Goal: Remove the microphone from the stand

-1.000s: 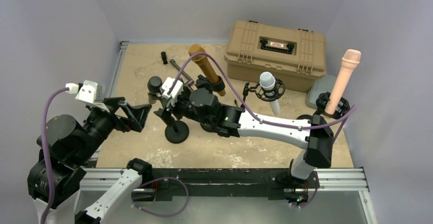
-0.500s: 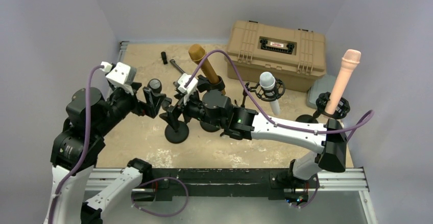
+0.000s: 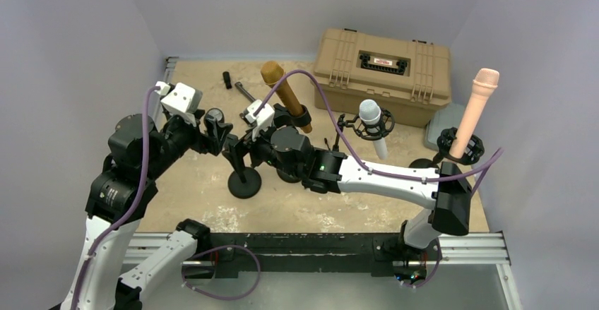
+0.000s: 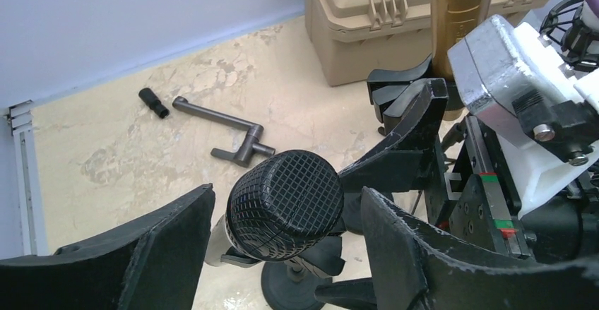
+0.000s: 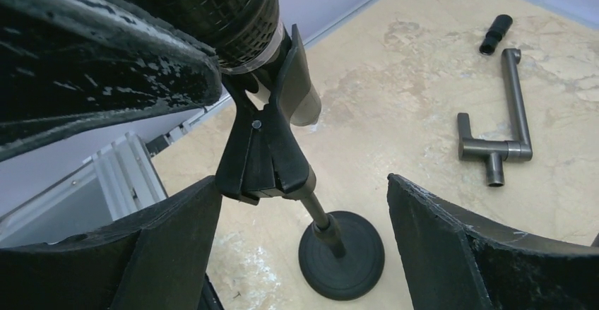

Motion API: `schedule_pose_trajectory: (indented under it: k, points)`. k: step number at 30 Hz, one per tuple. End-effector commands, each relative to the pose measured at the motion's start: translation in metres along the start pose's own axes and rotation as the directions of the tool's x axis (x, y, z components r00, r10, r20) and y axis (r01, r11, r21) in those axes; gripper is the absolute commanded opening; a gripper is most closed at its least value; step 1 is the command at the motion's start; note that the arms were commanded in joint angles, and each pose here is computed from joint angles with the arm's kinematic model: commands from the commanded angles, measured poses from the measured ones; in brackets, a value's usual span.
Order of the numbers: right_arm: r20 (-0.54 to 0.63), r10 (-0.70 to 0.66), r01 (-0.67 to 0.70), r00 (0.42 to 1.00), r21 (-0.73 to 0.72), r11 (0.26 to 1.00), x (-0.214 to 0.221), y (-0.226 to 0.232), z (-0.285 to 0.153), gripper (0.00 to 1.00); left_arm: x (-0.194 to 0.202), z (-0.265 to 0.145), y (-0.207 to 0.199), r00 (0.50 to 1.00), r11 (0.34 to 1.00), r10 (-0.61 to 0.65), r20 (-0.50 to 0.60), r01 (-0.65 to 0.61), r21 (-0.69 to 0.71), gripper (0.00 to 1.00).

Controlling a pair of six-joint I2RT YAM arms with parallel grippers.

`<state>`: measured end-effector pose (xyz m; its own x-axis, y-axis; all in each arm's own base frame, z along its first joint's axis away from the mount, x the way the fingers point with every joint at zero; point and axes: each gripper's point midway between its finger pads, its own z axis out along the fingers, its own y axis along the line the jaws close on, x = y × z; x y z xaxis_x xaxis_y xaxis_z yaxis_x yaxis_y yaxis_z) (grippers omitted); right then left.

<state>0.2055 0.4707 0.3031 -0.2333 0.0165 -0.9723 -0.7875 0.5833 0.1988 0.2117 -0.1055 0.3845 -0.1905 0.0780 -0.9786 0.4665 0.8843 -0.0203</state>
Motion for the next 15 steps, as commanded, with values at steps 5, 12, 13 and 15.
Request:
schedule_pose_trajectory:
  k: [5, 12, 13, 15]
  points:
    - [0.124, 0.016, -0.021, 0.992, 0.042, 0.999, -0.034, 0.001, -0.003, 0.84, -0.007, 0.005, 0.000, 0.998, 0.999, 0.040, 0.042, -0.041, 0.006, 0.70]
    - [0.150, 0.023, -0.032, 0.988, 0.060, 0.998, -0.038, -0.004, -0.009, 0.83, 0.000, 0.012, 0.002, 0.999, 0.999, 0.044, 0.029, -0.044, 0.004, 0.68]
    - [0.148, 0.020, -0.031, 0.989, 0.067, 0.997, -0.037, -0.006, -0.010, 0.84, 0.000, 0.013, 0.000, 0.999, 0.999, 0.044, 0.031, -0.045, 0.011, 0.68]
    - [0.146, 0.015, -0.026, 0.989, 0.077, 0.997, -0.037, -0.008, -0.012, 0.84, -0.001, 0.014, 0.000, 0.998, 0.999, 0.045, 0.037, -0.046, 0.012, 0.68]
